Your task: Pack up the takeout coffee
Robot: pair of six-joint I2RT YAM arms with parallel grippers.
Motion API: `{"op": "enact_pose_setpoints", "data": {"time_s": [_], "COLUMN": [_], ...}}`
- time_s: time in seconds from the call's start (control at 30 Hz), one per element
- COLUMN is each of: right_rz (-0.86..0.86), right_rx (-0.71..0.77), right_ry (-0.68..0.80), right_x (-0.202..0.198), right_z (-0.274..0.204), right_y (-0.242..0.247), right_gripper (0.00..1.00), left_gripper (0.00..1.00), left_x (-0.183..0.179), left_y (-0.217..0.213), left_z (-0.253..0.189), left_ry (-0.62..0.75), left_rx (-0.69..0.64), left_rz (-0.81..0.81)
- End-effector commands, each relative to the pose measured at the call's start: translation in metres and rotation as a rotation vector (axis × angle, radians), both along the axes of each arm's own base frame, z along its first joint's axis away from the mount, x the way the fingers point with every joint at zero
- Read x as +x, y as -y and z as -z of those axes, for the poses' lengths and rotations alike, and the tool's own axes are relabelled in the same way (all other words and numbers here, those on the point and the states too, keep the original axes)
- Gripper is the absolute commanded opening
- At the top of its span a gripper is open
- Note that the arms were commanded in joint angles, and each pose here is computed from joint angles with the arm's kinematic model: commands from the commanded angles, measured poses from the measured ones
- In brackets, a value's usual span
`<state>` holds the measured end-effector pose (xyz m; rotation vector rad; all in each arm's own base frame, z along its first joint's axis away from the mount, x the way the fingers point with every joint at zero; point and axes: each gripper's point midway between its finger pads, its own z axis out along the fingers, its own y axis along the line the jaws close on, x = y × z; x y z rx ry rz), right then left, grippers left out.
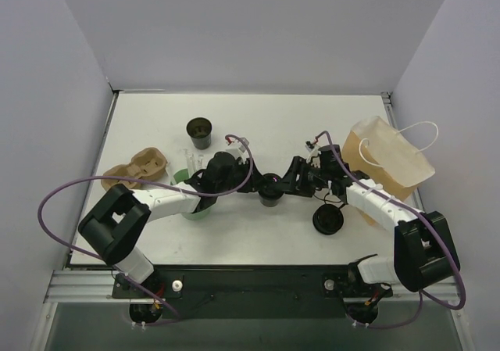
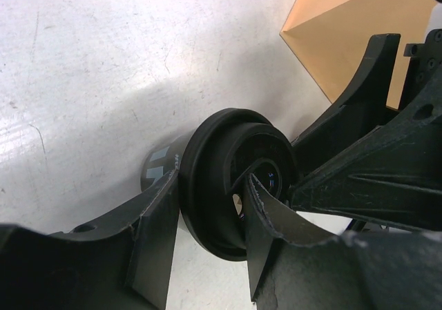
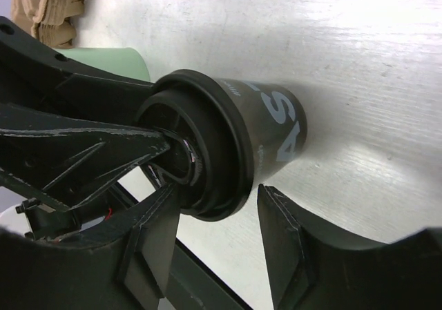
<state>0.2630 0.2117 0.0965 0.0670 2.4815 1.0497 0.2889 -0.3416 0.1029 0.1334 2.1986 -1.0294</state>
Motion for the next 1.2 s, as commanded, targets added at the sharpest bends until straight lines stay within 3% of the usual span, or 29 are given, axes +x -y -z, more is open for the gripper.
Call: {"op": "enact_pose_setpoints", "data": {"time_s": [0.0,0.43,0.6,1.17], "right_rz": [0.012,0.076,0.060,-0.055], "right_rx": [-0.003,-0.060,-0.098,-0.084], "right_ry": [0.030,0.070,0.032,-0.048], "right_x": [0.005,0.036,0.047,0.036], "right_z": [-0.018,-0.043,-0.033,0.007], "right_y": [0.010,0.033,0.033,0.024], "right_gripper": [0.49,0.41,0.35,0.31], "left_gripper": [0.37,0.37,0.37,0.37], "left_x": [-0.044,-0.046,-0.048,-0.051], "left_y": [-0.060,-0.057,-0.055,-0.059], "left_z": [0.108,0.110,0.114,0.129], "left_ry": [-0.212,-0.184,-0.183,-0.221], "left_rx": [0.398,0.440,0.445,0.455], "left_rz": [0.040,0.152,0.183,0.187]}}
